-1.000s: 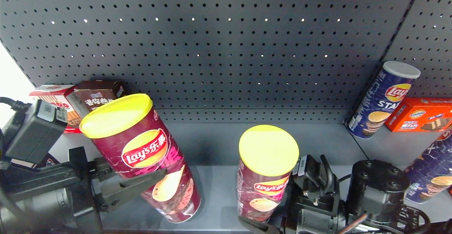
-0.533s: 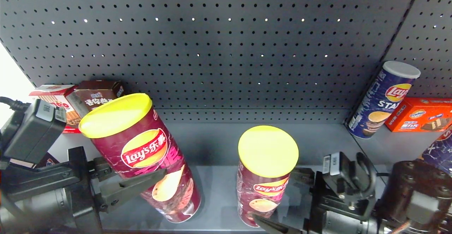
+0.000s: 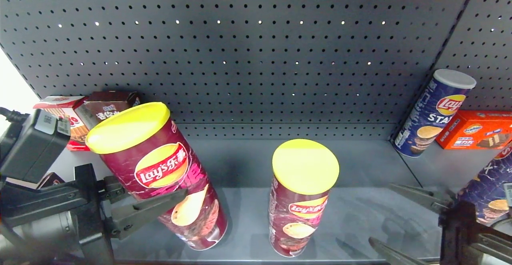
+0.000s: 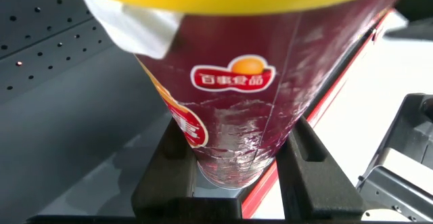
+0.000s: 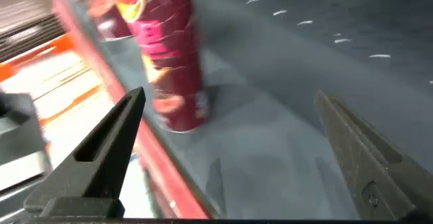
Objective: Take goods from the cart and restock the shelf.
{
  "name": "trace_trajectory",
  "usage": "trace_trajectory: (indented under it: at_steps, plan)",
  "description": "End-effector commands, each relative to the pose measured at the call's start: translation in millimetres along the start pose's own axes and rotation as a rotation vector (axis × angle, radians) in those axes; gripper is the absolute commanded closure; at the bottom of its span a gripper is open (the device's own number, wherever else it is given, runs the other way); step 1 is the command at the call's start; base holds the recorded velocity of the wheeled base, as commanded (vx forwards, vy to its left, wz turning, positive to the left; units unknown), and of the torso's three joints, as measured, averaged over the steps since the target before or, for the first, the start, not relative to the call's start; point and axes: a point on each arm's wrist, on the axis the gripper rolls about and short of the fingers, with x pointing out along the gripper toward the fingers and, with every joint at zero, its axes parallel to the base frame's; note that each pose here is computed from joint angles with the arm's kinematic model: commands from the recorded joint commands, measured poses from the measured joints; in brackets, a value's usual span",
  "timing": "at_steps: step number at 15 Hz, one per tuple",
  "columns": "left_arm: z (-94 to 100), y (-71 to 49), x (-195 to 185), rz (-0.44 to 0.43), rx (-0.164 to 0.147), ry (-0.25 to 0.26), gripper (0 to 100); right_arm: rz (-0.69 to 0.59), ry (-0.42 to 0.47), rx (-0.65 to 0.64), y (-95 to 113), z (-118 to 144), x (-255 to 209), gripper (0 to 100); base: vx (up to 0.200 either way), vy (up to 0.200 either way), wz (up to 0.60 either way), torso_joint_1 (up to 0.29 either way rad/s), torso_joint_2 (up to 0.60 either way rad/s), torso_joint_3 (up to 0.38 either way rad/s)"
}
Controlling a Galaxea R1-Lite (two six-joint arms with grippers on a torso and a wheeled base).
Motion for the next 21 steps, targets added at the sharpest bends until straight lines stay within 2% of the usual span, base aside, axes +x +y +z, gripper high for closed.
trace_trajectory:
  at_steps: [1, 5, 8, 14, 15, 17, 18, 19, 21]
  plan:
    - [-0.2, -0.1, 0, 0.0, 0.0, 0.0, 100, -0.053, -0.07, -0.028, 0, 8, -23, 0, 0.0, 0.0, 0.0, 0.0, 0.0, 0.0]
    - [-2.7, -0.4, -1, -0.001, -0.003, 0.007, 100, -0.142, -0.108, -0.05, 0, 14, -45, 0, 0.0, 0.0, 0.0, 0.0, 0.0, 0.0]
    - [-2.0, -1.5, -4, 0.0, 0.0, 0.0, 100, -0.223, -0.073, -0.042, 10, 10, -76, 0, 0.0, 0.0, 0.0, 0.0, 0.0, 0.0]
    - [-7.5, -5.8, -13, -0.003, 0.003, -0.007, 100, -0.322, 0.01, -0.029, 53, -35, -169, 0, 0.0, 0.0, 0.0, 0.0, 0.0, 0.0]
    - [-6.8, -6.2, -14, -0.003, 0.005, -0.013, 100, -0.325, 0.081, -0.011, 55, -42, -171, 0, 0.0, 0.0, 0.0, 0.0, 0.0, 0.0]
    - [-6.0, -7.2, -16, -0.006, 0.008, -0.02, 100, -0.341, 0.042, -0.024, 54, -40, -170, 0, 0.0, 0.0, 0.0, 0.0, 0.0, 0.0]
    - [-5.2, -8.0, -18, -0.005, 0.011, -0.027, 100, -0.373, 0.084, -0.018, 52, -55, -166, 0, 0.0, 0.0, 0.0, 0.0, 0.0, 0.0]
    - [-5.4, -8.6, -20, -0.004, 0.013, -0.031, 100, -0.43, 0.071, -0.017, 51, -58, -165, 0, 0.0, 0.0, 0.0, 0.0, 0.0, 0.0]
    - [-4.5, -9.8, -24, -0.002, 0.015, -0.043, 100, -0.423, 0.056, -0.018, 51, -58, -164, 0, 0.0, 0.0, 0.0, 0.0, 0.0, 0.0]
